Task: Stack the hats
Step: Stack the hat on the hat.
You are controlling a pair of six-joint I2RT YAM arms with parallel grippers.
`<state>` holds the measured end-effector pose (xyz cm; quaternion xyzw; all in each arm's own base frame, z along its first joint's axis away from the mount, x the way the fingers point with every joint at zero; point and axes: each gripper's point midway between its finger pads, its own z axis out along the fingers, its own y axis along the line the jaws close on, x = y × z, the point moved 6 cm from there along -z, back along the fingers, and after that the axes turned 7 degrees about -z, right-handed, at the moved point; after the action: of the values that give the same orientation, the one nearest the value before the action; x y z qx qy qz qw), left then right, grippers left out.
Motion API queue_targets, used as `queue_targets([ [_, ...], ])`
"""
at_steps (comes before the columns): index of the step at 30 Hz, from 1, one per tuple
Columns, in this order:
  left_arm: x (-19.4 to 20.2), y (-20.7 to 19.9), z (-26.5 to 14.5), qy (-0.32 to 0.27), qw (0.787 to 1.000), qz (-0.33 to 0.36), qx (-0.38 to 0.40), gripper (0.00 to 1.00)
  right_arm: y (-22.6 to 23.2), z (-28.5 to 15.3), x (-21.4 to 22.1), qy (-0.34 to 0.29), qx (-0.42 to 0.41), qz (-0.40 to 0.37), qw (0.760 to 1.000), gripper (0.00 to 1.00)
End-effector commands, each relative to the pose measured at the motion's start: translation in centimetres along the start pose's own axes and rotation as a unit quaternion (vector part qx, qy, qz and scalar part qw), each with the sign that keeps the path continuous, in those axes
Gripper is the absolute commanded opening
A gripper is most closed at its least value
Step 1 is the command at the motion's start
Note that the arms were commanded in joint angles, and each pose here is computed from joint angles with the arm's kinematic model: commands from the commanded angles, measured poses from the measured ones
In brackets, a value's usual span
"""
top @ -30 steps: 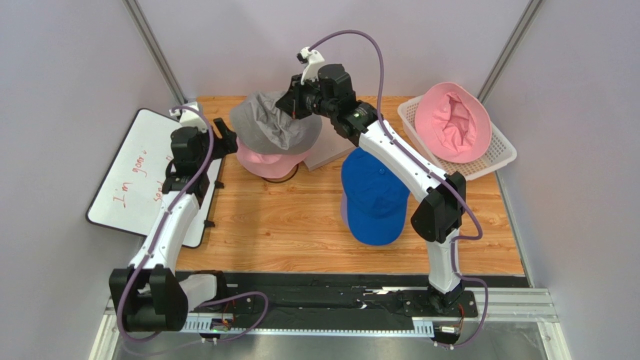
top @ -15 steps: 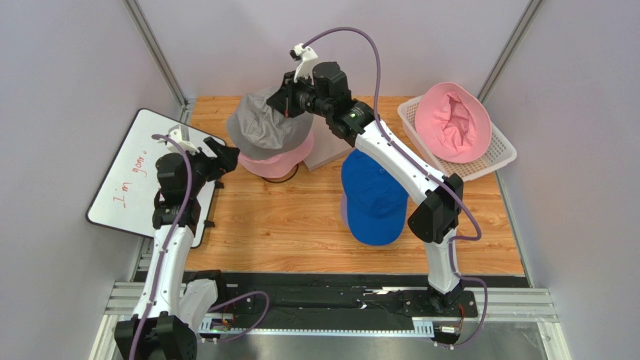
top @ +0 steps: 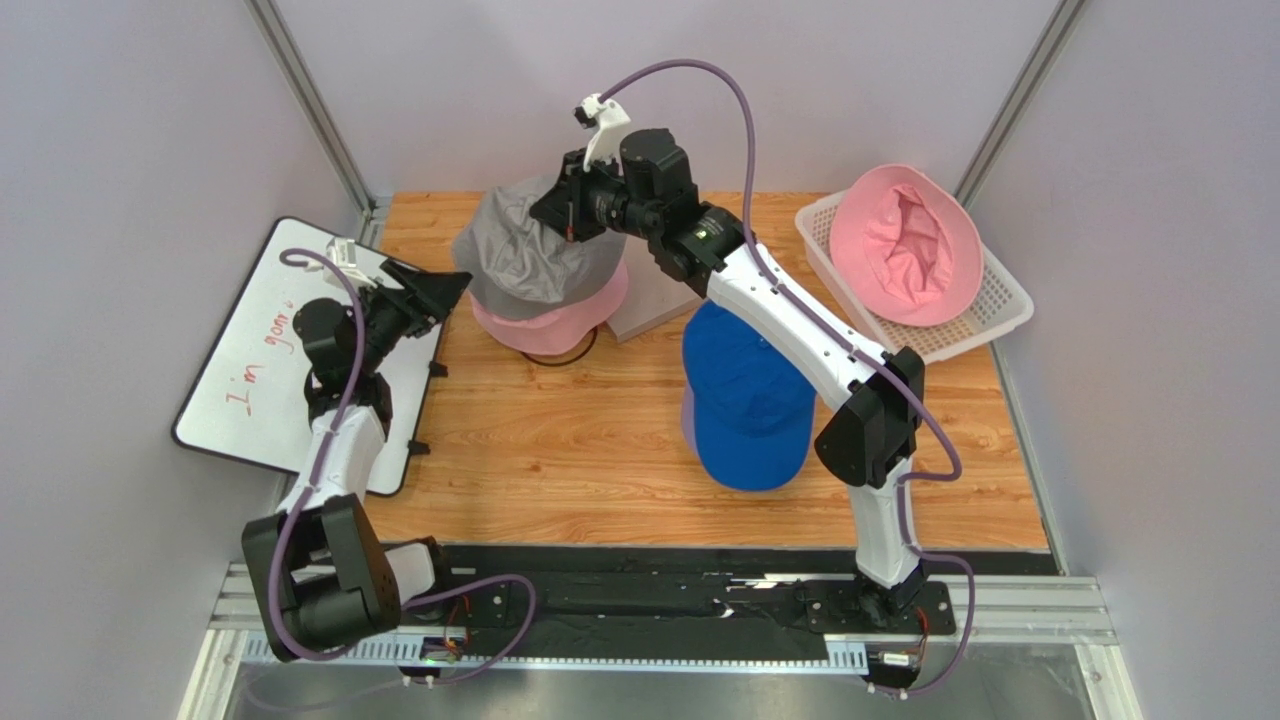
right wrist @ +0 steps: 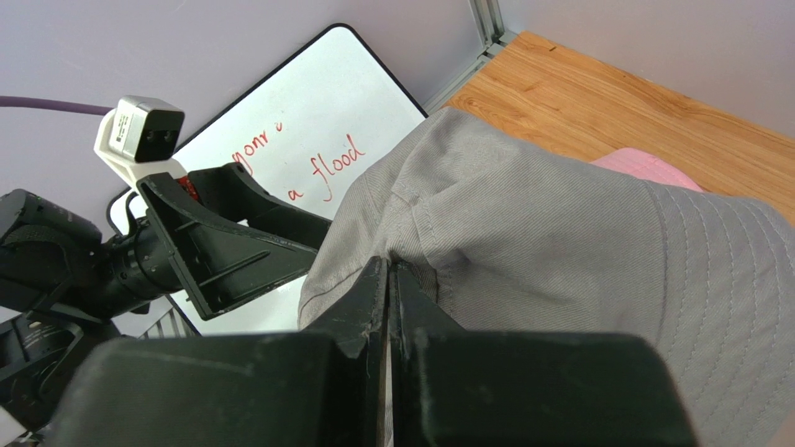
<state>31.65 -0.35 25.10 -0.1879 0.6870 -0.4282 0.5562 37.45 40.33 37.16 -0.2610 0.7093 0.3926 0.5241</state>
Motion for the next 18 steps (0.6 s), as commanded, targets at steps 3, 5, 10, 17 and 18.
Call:
queue_targets([
  [3, -1.7, -2.0, 0.7, -0.011, 0.996, 0.04, 0.074, 0.75, 1.2, -1.5, -1.9, -0.018, -0.013, -0.008, 1.0, 0.0],
  [5, -1.7, -1.2, 1.0, -0.007, 0.998, 0.038, 0.051, 0.74, 1.3, -1.5, -2.0, -0.019, -0.013, -0.008, 1.0, 0.0],
  [10, -1.4, 0.2, 2.0, 0.003, 0.998, 0.028, 0.05, 0.74, 1.3, -1.6, -2.0, -0.019, -0.016, -0.007, 1.0, 0.0],
  [17, -1.8, 0.0, 2.7, 0.004, 0.997, 0.035, 0.068, 0.71, 1.3, -1.3, -1.6, -0.013, -0.018, -0.002, 1.0, 0.0],
  [18, -1.7, 0.0, 2.9, 0.006, 0.997, 0.034, 0.071, 0.7, 1.3, -1.3, -1.6, -0.013, -0.018, -0.002, 1.0, 0.0],
])
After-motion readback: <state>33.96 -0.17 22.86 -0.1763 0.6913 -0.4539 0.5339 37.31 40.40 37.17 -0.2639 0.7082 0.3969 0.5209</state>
